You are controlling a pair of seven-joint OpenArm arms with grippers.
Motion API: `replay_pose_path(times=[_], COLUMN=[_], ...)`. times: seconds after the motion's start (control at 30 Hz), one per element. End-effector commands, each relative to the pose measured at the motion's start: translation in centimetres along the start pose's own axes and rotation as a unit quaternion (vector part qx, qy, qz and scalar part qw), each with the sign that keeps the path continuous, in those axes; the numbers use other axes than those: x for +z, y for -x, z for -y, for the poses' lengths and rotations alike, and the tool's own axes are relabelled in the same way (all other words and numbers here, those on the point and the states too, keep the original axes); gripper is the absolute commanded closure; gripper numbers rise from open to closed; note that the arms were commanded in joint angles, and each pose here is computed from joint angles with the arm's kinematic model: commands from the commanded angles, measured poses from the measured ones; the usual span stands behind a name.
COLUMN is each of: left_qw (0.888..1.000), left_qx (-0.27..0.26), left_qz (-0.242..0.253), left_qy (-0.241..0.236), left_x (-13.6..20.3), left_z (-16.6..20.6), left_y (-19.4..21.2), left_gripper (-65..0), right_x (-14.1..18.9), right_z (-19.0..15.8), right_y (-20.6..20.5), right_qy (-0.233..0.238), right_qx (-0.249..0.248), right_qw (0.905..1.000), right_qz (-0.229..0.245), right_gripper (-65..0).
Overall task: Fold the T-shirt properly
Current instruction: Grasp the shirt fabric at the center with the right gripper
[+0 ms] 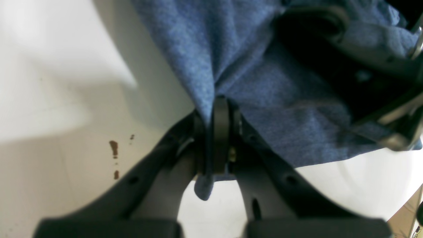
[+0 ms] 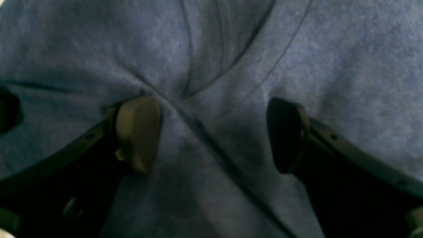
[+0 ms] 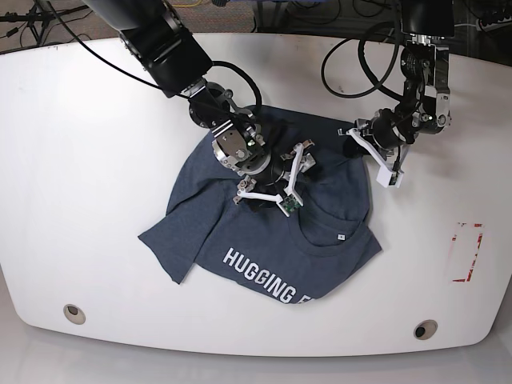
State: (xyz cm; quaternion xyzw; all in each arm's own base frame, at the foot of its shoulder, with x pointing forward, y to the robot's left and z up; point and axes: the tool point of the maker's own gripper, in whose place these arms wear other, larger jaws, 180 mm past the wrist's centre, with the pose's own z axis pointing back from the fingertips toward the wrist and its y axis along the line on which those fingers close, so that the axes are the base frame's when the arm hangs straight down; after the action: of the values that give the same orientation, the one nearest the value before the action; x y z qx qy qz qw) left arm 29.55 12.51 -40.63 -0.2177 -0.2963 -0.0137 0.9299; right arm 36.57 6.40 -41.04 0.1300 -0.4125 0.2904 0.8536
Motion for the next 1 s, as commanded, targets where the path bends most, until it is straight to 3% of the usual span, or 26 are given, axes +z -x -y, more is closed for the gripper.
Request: replay_pose_path(times=[0.0, 0.4, 0.63, 0.97], left_qw=[1.0, 1.0, 1.0, 1.0], left_qx=[-0.009, -0.014, -0.015, -0.015], left_qz=[0.02, 0.014, 0.012, 0.011], left_qy=[0.005, 0.01, 0.012, 0.012], left_x=[0.5, 0.2, 0.1, 0.1], left_z=[0.3, 0.8, 1.0, 0.9], left_y=[-1.5, -1.2, -1.0, -1.0], left_gripper=[0.0, 0.0, 0.0, 0.0], right_x=[0.3, 0.3, -0.5, -1.0], right_z=[1.6, 3.0, 0.7, 0.8], right_y=[-2.7, -3.0, -2.6, -1.2], right_qy=[0.018, 0.031, 0.012, 0.013], right_qx=[0.001, -0.009, -0.023, -0.026], right_qw=[0.9992, 0.9988, 0.9992, 0.9995], right_qz=[0.036, 0.038, 0.03, 0.012], right_gripper=[-48.7, -48.7, -48.7, -48.7])
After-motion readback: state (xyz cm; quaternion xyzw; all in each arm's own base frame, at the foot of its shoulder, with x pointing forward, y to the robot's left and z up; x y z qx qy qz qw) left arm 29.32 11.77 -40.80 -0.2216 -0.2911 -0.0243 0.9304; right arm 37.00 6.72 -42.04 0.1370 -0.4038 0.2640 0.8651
